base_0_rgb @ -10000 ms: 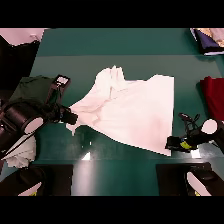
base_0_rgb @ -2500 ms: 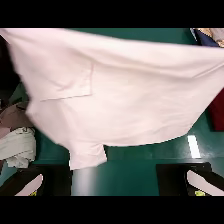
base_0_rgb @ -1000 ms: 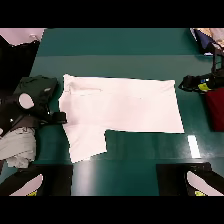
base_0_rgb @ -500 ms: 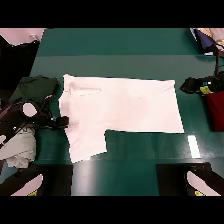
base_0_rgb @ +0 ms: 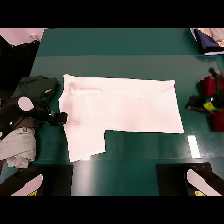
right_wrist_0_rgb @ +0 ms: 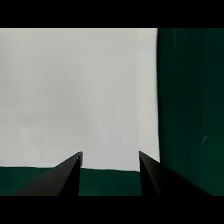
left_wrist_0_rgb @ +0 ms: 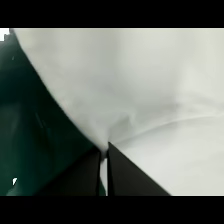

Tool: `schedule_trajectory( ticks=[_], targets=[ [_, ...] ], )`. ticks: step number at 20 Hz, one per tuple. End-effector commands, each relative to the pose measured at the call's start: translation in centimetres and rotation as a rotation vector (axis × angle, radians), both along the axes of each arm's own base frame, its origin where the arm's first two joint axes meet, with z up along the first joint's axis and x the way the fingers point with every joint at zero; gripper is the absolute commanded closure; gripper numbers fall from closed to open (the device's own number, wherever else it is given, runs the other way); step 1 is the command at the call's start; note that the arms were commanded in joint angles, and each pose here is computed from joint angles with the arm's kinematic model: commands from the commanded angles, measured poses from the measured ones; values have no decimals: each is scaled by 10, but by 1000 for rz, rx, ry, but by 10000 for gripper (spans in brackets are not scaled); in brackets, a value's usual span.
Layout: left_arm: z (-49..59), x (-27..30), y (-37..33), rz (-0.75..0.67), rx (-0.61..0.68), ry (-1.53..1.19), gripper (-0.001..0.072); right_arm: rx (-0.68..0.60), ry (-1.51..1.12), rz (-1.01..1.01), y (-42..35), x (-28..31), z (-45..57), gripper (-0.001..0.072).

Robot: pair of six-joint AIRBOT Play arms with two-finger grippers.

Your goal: Fold the shirts.

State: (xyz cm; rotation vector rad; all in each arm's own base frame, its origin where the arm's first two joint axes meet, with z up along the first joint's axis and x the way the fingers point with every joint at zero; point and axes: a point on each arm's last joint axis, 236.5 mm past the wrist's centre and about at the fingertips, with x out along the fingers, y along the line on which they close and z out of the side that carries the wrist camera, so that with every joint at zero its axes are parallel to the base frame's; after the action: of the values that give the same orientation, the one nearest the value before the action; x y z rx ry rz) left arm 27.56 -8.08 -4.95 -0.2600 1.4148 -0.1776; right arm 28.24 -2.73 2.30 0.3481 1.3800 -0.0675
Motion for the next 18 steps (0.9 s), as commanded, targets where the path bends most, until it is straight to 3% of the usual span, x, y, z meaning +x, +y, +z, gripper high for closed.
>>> schedule_trajectory(
  ticks=[1,14,16,18],
  targets=[
    [16,9,-3,-34,-6,-33,678,56,146,-90,-18,-47,-53,302],
    [17,8,-8,-30,-32,-27,678,102,276,-117,-15,-68,-113,305],
    [17,8,-9,-29,-32,-28,678,109,286,-117,-15,-68,-116,401],
    [17,8,-9,-29,-32,-27,678,130,280,-111,-10,-66,-117,404]
  ],
)
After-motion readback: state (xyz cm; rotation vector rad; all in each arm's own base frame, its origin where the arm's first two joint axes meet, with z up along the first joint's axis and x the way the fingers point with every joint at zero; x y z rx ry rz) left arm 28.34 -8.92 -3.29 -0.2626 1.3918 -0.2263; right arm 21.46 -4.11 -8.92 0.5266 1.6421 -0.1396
